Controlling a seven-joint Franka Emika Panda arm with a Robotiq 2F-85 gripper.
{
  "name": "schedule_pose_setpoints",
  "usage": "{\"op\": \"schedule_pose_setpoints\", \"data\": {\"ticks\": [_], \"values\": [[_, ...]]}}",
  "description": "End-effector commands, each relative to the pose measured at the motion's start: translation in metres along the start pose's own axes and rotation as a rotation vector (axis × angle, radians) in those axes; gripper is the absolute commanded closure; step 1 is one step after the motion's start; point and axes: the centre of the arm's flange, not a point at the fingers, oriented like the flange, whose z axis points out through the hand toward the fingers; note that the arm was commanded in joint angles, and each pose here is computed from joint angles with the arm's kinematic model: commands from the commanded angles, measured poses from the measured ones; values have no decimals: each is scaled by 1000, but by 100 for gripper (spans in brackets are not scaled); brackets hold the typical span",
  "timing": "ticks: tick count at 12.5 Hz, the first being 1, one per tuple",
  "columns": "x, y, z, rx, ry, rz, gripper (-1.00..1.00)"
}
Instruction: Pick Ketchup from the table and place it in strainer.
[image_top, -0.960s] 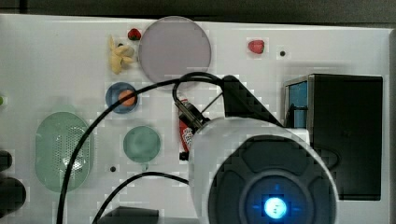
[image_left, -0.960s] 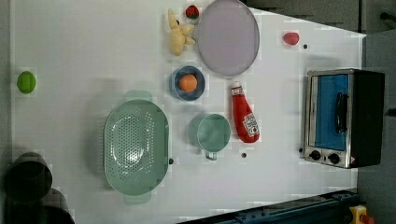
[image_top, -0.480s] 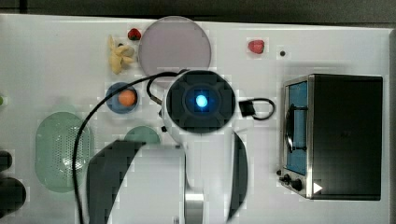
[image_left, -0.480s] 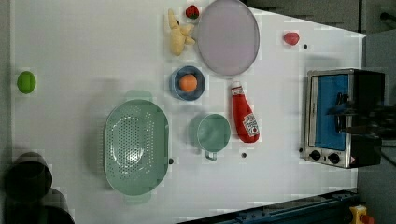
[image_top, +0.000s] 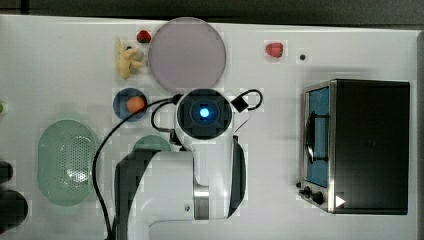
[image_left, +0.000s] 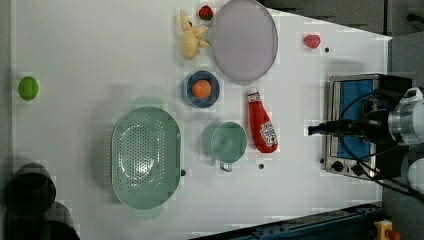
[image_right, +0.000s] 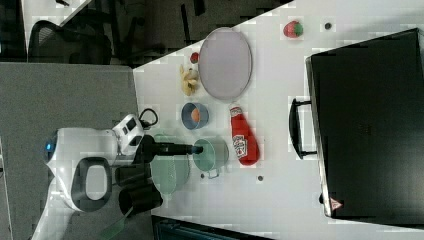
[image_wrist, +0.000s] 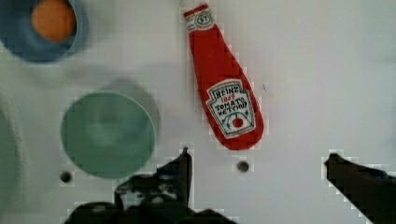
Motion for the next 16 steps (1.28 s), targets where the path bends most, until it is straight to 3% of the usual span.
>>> {"op": "schedule_pose_setpoints", "data": {"ticks": [1,7,16], "values": [[-3,5,14,6,79,-221,-100],[-4,7,115,23,40,-220,-100],[15,3,223,42,68,-248,-100]]}}
